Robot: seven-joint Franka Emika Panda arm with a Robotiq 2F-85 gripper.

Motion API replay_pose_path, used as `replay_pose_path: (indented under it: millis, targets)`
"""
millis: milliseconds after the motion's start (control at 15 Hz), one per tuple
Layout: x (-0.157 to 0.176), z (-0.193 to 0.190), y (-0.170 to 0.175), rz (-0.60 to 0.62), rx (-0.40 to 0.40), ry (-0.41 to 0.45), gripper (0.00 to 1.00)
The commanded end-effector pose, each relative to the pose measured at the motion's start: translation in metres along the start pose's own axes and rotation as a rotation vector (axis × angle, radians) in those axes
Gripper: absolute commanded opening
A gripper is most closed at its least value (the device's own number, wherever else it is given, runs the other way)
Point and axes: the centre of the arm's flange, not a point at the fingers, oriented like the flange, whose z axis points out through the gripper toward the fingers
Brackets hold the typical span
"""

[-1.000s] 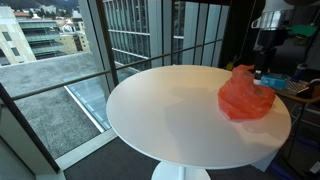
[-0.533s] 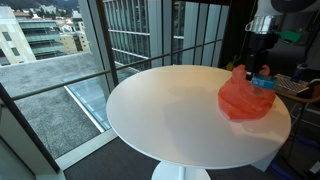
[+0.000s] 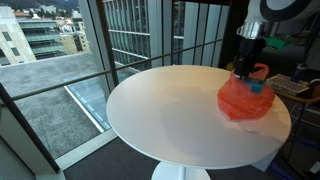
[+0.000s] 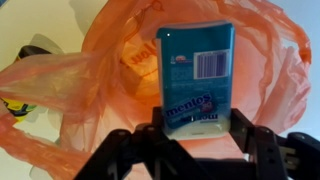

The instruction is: Pick up the blue and white translucent container and put it in the orange plastic

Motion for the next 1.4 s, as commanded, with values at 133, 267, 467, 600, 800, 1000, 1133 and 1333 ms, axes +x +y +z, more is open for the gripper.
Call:
replay_pose_path:
  millis: [133, 267, 467, 600, 800, 1000, 1133, 1333]
  targets:
    - [0.020, 0.019, -0.006, 0.039, -0.005, 0.026, 0.42]
    - [0.021, 0.024, -0.004, 0.039, -0.006, 0.029, 0.42]
    - [0.018, 0.033, -0.003, 0.032, -0.002, 0.021, 0.42]
    - [0.015, 0.038, -0.003, 0.027, 0.000, 0.010, 0.42]
    - [0.012, 0.047, -0.003, 0.022, -0.001, -0.004, 0.42]
    - [0.014, 0.056, -0.002, 0.019, -0.008, -0.005, 0.42]
    - [0.016, 0.060, 0.000, 0.023, -0.011, 0.004, 0.42]
    - [0.018, 0.066, 0.004, 0.028, -0.015, 0.016, 0.42]
